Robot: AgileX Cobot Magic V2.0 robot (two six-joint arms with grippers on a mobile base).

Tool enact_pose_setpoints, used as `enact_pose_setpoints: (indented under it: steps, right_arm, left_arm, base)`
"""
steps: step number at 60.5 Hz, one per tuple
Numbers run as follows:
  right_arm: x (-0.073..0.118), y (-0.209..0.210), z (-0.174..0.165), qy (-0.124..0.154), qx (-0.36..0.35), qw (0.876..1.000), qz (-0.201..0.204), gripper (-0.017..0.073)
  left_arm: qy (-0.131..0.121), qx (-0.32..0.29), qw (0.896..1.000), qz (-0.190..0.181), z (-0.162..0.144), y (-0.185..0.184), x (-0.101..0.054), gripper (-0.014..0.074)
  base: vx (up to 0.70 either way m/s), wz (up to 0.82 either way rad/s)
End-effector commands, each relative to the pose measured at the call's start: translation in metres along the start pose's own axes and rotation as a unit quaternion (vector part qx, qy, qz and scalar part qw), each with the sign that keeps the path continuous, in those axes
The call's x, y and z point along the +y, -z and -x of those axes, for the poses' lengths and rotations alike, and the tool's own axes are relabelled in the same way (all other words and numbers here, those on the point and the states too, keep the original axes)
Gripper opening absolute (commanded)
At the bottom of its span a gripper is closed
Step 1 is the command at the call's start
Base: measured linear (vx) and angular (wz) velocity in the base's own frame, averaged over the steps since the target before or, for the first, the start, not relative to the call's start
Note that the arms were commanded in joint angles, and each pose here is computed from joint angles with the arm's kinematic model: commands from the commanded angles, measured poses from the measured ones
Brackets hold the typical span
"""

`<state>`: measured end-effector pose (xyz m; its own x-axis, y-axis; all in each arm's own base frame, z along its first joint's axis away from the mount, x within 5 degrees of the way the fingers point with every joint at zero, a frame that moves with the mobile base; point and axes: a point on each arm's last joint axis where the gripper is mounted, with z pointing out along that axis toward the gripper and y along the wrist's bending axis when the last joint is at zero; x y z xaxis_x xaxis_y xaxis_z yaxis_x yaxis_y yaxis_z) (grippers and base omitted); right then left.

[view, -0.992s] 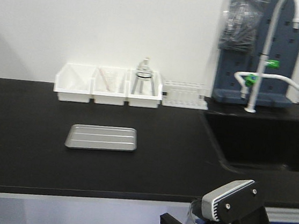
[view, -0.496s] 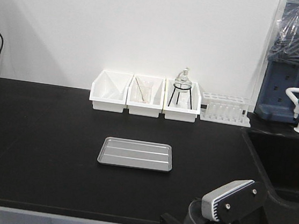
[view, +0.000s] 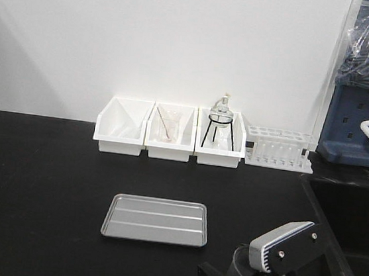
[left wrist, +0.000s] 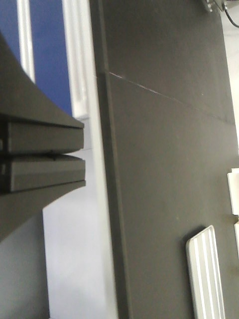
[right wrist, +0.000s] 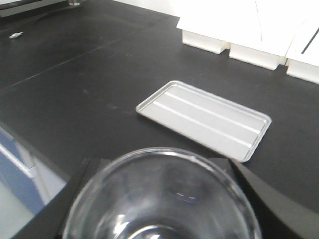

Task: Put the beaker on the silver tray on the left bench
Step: 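Approach the silver tray with the beaker in the right gripper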

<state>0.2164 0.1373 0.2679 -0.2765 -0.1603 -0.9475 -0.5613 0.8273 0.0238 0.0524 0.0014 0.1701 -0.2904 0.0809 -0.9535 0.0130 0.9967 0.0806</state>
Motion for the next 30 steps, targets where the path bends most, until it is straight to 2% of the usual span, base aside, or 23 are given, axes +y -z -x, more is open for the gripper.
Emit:
enact_pose_setpoints:
  steps: [1, 30]
  right_arm:
    - [0.0021, 0.0051, 0.02, 0.006, -0.061, 0.998, 0.01, -0.0011]
    - [0.0021, 0.0051, 0.02, 0.006, -0.061, 0.998, 0.01, -0.0011]
  left_arm:
    - [0.002, -0.035, 0.999, -0.003, 0.0015, -0.0015, -0.0007, 0.0001]
    - [0.002, -0.035, 0.999, -0.003, 0.0015, -0.0015, -0.0007, 0.0001]
  base:
    - [0.27, -0.04]
    - [0.24, -0.03]
